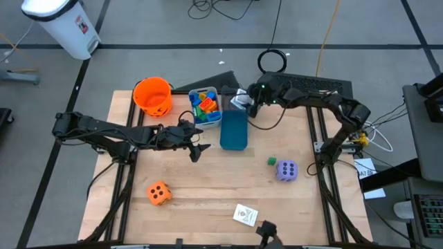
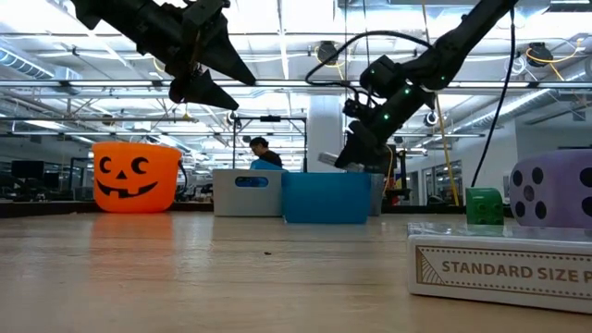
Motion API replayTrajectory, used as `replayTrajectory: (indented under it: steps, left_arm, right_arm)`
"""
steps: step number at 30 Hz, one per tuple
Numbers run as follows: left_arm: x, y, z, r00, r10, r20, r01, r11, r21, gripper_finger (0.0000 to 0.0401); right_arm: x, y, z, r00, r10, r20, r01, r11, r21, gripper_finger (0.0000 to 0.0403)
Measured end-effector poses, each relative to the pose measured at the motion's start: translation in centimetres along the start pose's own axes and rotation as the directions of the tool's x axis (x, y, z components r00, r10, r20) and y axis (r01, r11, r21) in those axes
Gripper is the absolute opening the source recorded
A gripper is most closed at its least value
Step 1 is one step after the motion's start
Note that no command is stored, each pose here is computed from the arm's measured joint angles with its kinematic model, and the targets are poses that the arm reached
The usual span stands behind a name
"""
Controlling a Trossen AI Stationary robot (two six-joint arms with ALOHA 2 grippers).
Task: Pick & Place Toys
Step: Put the white and black deck of cards into the black bin, then put the small green gamepiece into the white bin
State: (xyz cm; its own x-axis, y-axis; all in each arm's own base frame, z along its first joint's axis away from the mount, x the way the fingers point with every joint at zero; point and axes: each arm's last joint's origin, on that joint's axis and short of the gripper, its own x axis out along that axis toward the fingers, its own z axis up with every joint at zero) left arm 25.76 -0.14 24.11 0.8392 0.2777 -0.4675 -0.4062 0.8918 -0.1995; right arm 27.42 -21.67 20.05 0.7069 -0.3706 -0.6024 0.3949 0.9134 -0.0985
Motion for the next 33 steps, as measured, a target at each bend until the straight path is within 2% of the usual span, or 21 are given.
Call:
replayTrajectory:
  steps: [3, 9, 15, 18, 21, 26, 29, 33]
  left_arm:
    - [0.0, 0.0, 0.0, 1.000, 0.000, 0.001, 0.000, 1.000, 0.000, 0.0365]
    - [0.0, 0.0, 0.0, 1.000, 0.000, 0.000, 0.000, 1.000, 0.000, 0.0365]
    - [0.0, 0.0, 0.0, 1.000, 0.000, 0.000, 0.000, 1.000, 0.001, 0.0365]
    - [0.0, 0.0, 0.0, 1.000, 0.000, 0.000, 0.000, 1.000, 0.001, 0.0365]
    - [0.0, 0.0, 0.0, 1.000, 0.000, 0.000, 0.000, 1.000, 0.001, 0.0365]
    - [0.0, 0.0, 0.0, 1.000, 0.000, 0.000, 0.000, 1.000, -0.001, 0.0365]
    - [0.0, 0.0, 0.0, 1.000, 0.000, 0.000, 0.000, 1.000, -0.002, 0.0365]
    - [0.0, 0.0, 0.0, 1.000, 0.000, 0.000, 0.000, 1.000, -0.002, 0.0365]
  right_arm:
    - [0.0, 0.4, 0.1, 1.000, 0.007, 0.001, -0.007, 1.000, 0.006, 0.0353]
    - [-0.1, 0.5, 0.2, 0.998, -0.066, -0.013, 0.066, 0.998, -0.019, 0.0391]
    - [-1.5, 1.3, 1.3, 0.998, -0.053, 0.019, 0.054, 0.997, -0.050, 0.0394]
    - [-3.0, 2.7, 2.7, 0.996, -0.028, 0.088, 0.034, 0.997, -0.062, 0.0390]
    - [-4.8, 5.0, 3.8, 0.992, 0.034, 0.123, -0.024, 0.996, -0.083, 0.0385]
    - [-8.2, 10.8, 5.1, 0.966, 0.196, 0.171, -0.162, 0.968, -0.192, 0.0384]
    - [-10.1, 15.0, 5.1, 0.932, 0.321, 0.167, -0.273, 0.927, -0.257, 0.0384]
    - [-12.1, 21.3, 4.3, 0.855, 0.499, 0.142, -0.427, 0.833, -0.352, 0.0384]
